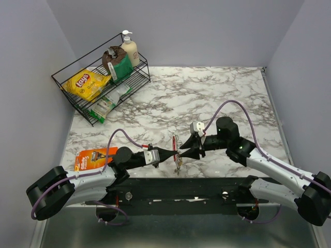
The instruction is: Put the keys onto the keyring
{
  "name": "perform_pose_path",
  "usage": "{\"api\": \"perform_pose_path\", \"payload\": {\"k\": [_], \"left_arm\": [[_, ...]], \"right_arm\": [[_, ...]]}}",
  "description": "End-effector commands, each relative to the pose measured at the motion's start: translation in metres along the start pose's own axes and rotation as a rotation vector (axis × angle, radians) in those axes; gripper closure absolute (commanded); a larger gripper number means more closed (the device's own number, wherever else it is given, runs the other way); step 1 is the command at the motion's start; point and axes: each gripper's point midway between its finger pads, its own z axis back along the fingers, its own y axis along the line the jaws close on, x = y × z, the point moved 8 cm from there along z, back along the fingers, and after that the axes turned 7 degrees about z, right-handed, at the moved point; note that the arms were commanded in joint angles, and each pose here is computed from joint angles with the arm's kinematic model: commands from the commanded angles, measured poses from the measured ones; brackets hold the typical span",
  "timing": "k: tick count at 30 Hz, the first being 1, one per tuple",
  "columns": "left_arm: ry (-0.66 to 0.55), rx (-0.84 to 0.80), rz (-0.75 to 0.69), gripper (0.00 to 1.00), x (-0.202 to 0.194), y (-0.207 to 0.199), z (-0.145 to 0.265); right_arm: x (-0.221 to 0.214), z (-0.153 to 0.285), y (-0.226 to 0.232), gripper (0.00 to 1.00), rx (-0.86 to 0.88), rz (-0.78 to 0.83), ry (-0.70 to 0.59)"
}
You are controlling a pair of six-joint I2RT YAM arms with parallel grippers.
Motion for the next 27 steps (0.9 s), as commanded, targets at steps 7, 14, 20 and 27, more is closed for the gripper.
{"api": "perform_pose_path", "payload": {"k": [7,14,20,27], "left_arm": [[-0.095,-0.024,-0.045,1.0,0.0224,-0.0001,-0.0053],[-0.107,-0.024,-0.043,1.0,0.0242,-0.0003,-0.0054],[-0.112,-0.024,-0.04,1.0,0.0246,-0.0003,-0.006],[-0.094,-0.032,-0.034,1.0,0.0215,-0.0001,-0.0076]], "right_arm": [[-0.0028,-0.0043,-0.0029,0.59,-0.014,0.019,-0.005],[-0.0017,-0.0063,-0.0019,0.73,0.012,0.003,-0.014],[-0.0022,-0.0069,-0.0023,0.87,0.018,-0.006,-0.006],[0.006,-0.0039,-0.0052,0.99,-0.002,0.007,0.009]]}}
